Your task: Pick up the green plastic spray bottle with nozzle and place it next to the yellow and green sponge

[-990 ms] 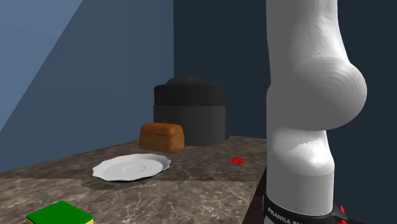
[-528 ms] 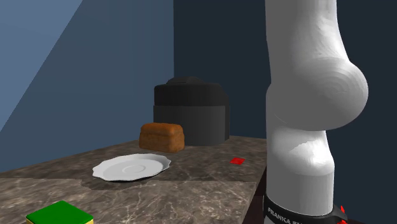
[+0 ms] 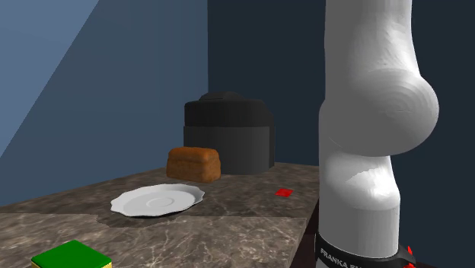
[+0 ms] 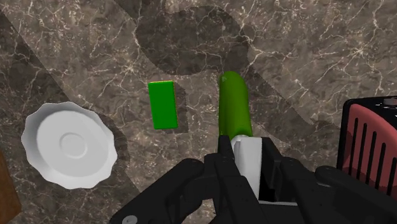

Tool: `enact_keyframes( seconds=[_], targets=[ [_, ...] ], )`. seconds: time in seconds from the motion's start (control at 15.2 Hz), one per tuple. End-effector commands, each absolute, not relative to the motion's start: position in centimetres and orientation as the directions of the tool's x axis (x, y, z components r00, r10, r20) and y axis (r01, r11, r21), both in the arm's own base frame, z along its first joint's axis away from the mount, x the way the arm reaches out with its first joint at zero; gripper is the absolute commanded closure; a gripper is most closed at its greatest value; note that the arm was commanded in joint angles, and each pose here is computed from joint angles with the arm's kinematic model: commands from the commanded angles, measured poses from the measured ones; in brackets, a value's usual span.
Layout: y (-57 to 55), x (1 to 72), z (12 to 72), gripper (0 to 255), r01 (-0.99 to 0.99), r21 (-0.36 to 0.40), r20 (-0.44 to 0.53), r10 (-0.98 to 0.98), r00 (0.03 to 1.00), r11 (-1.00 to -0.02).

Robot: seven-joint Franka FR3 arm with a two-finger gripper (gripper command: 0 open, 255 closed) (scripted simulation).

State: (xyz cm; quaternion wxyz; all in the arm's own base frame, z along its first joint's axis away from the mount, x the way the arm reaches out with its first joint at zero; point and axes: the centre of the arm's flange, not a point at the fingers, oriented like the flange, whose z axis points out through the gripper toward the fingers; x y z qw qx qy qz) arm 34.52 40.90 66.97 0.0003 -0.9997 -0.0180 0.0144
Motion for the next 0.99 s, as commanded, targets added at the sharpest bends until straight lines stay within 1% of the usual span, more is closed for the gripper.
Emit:
enact_keyframes(
  seconds=[0.0,0.92],
  targets=[
    [40.9,34.5,65.9,255,0.036,-0.002,-0.028,0.036,0.999,-0.999],
    [40.9,34.5,58.5,255,0.036,-0.002,-0.028,0.036,0.999,-0.999]
  ],
)
